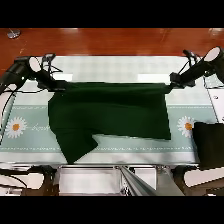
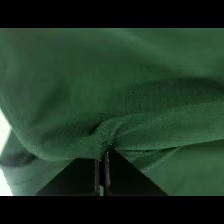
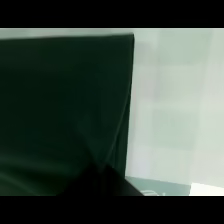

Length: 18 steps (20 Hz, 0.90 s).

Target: Fold the shirts.

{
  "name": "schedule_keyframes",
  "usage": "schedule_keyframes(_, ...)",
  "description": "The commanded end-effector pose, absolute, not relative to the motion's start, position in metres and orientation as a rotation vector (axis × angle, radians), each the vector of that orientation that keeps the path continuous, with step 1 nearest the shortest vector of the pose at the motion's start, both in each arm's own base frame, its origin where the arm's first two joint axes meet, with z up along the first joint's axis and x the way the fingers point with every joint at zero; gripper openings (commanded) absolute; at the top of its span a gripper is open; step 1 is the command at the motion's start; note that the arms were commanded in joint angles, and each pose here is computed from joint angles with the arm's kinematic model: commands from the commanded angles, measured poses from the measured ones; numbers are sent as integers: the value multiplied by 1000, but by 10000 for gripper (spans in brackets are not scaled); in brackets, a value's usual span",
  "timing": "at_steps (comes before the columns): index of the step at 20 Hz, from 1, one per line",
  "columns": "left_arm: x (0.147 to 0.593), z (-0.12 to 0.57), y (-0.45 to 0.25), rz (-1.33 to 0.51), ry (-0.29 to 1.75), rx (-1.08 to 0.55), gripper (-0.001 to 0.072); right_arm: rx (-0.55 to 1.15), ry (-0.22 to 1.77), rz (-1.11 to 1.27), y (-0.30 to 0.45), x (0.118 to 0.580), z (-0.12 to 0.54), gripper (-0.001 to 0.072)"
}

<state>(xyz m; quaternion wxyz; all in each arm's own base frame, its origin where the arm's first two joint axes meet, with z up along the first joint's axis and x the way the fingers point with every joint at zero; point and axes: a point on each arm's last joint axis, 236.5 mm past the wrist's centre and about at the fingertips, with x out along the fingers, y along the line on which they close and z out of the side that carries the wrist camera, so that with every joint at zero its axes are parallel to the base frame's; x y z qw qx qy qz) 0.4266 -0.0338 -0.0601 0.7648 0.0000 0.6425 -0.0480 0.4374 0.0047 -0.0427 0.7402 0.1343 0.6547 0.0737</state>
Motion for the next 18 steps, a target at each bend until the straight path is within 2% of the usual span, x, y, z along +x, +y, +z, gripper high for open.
schedule_keyframes(1,406,-74,-33,-124,1500,20,28,323,1441,135,5,432,-64,41)
schedule_keyframes(2,404,-73,-33,-116,1508,11,109,359,1429,152,13,434,-62,162)
schedule_keyframes(3,400,-73,-33,-118,1527,9,420,399,1419,181,23,436,-57,482)
schedule_keyframes(4,393,-72,-33,-119,1557,6,693,408,1423,205,27,435,-51,623)
schedule_keyframes(8,368,-50,-5,-69,1623,-53,700,391,1421,146,-9,419,-9,624)
schedule_keyframes(10,358,-33,16,-28,1568,-160,700,385,1390,60,-43,397,9,624)
schedule_keyframes(13,327,-30,27,-20,1432,-479,700,505,1262,-33,-60,363,4,624)
schedule_keyframes(16,280,-49,9,-94,1356,-822,701,634,1146,32,-21,326,-18,624)
schedule_keyframes(18,245,-71,3,-68,1412,-922,700,706,1124,96,10,305,-29,624)
